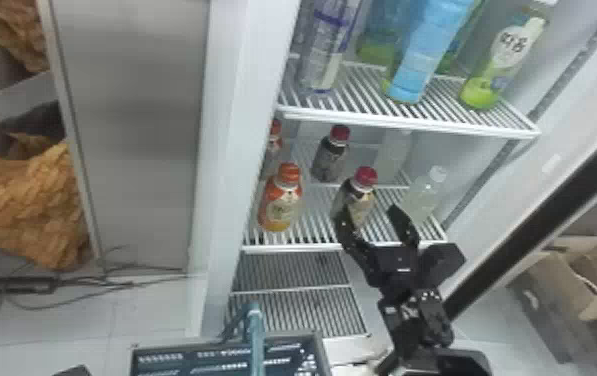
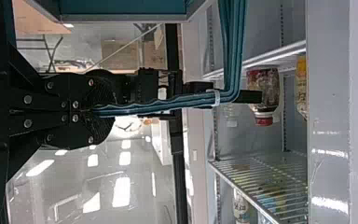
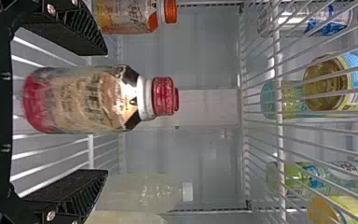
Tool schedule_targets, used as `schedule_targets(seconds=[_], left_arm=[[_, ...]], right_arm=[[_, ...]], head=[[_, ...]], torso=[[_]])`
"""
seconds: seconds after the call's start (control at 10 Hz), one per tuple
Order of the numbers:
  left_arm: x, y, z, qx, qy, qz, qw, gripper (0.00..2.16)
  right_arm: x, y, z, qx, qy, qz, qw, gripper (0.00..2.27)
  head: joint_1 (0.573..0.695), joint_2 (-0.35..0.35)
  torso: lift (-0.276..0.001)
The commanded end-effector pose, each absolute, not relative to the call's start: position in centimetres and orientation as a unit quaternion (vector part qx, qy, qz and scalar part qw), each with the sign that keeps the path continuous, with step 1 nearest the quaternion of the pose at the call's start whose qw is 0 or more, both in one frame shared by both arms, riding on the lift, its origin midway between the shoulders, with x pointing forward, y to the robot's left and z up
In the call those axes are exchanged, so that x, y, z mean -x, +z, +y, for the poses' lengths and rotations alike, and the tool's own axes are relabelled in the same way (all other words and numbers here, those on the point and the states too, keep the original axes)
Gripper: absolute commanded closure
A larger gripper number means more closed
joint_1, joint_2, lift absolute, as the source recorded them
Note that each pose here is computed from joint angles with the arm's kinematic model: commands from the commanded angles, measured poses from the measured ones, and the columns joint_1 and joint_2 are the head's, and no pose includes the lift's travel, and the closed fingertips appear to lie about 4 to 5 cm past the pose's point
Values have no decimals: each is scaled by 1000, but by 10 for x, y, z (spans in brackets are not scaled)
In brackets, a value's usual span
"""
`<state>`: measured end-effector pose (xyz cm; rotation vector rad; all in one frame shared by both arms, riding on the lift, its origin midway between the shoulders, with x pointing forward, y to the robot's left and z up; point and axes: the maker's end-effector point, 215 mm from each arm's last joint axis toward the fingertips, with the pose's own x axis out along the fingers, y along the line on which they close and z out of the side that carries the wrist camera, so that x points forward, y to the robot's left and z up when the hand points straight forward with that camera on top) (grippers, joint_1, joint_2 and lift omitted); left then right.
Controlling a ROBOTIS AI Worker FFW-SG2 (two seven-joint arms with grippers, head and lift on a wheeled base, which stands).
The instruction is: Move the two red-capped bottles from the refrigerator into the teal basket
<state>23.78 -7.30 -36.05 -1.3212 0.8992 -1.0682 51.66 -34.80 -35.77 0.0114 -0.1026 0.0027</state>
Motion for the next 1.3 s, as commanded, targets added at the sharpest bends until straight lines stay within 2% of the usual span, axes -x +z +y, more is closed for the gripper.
schedule_targets(seconds=[0.0, 0.4, 0.6, 0.7, 0.9, 1.2], left_arm=[[-239, -360, -73, 564, -455, 382, 573, 1153], [-240, -358, -73, 565, -456, 380, 573, 1153], [-239, -359, -72, 566, -455, 381, 572, 1153], [-240, -359, -72, 566, -455, 380, 573, 1153], [-241, -359, -71, 567, -453, 379, 574, 1153], [-240, -357, -73, 567, -456, 379, 571, 1153]], right_arm=[[-529, -356, -345, 0, 6, -52, 999, 107], [-563, -360, -325, -2, 27, -47, 999, 107], [-564, -367, -320, 11, 32, -18, 999, 127], [-558, -364, -323, 19, 23, -17, 999, 202], [-538, -355, -334, 19, -7, -24, 999, 726], [-515, -338, -342, 14, -15, -37, 999, 736]], head=[[695, -350], [695, -350], [695, -350], [695, -350], [695, -350], [695, -350]], torso=[[-228], [-228], [-228], [-228], [-228], [-228]])
